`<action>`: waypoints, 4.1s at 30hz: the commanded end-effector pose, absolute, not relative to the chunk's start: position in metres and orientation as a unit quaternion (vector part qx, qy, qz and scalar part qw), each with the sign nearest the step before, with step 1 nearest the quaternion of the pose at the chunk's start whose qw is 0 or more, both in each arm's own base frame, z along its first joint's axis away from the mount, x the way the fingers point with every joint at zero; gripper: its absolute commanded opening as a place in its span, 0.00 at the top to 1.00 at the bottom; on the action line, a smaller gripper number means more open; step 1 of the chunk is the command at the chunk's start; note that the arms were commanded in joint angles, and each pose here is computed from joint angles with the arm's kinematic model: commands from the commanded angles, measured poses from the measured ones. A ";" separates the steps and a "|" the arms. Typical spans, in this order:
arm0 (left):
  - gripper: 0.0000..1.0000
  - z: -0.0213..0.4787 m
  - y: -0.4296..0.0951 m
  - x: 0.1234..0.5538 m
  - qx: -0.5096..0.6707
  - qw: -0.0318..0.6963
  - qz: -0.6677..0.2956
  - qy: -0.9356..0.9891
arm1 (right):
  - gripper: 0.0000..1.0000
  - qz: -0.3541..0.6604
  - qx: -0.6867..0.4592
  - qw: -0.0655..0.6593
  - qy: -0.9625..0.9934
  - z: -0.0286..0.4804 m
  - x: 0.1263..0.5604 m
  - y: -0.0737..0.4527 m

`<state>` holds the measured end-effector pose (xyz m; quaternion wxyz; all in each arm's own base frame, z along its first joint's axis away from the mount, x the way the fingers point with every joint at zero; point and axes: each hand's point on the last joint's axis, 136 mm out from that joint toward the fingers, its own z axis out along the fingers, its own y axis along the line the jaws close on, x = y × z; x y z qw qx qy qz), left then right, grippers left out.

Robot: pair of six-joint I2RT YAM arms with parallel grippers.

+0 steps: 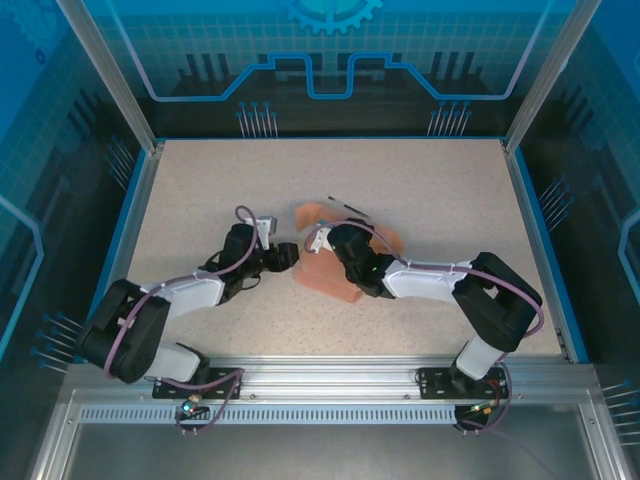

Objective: Fold the paper box

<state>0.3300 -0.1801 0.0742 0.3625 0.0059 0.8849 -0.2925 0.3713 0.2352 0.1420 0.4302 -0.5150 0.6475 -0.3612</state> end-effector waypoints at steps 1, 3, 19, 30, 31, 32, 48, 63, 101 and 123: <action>0.44 0.066 -0.191 0.339 0.028 0.368 -0.279 0.887 | 1.00 -0.348 -0.489 0.454 0.659 0.161 0.380 0.238; 0.47 0.059 -0.197 0.343 0.035 0.365 -0.277 0.888 | 1.00 -0.344 -0.487 0.455 0.661 0.162 0.380 0.237; 0.83 0.040 -0.220 0.359 0.032 0.351 -0.296 0.888 | 1.00 -0.345 -0.494 0.446 0.661 0.158 0.372 0.236; 0.92 0.036 -0.222 0.363 0.018 0.353 -0.304 0.884 | 1.00 -0.361 -0.518 0.418 0.653 0.127 0.356 0.240; 0.92 0.036 -0.222 0.363 0.017 0.354 -0.306 0.884 | 1.00 -0.363 -0.518 0.416 0.653 0.126 0.356 0.239; 0.92 0.037 -0.222 0.363 0.018 0.354 -0.307 0.883 | 1.00 -0.366 -0.517 0.415 0.653 0.125 0.357 0.238; 0.90 0.050 -0.219 0.360 0.021 0.367 -0.307 0.878 | 1.00 -0.370 -0.501 0.408 0.668 0.121 0.373 0.218; 0.87 0.053 -0.211 0.351 0.017 0.368 -0.300 0.880 | 1.00 -0.354 -0.506 0.397 0.679 0.104 0.364 0.222; 0.52 0.059 -0.150 0.445 -0.065 0.355 -0.319 0.876 | 1.00 -0.339 -0.512 0.434 0.659 0.133 0.382 0.234; 0.51 0.045 -0.186 0.418 -0.025 0.329 -0.356 0.874 | 1.00 -0.335 -0.515 0.432 0.660 0.131 0.382 0.235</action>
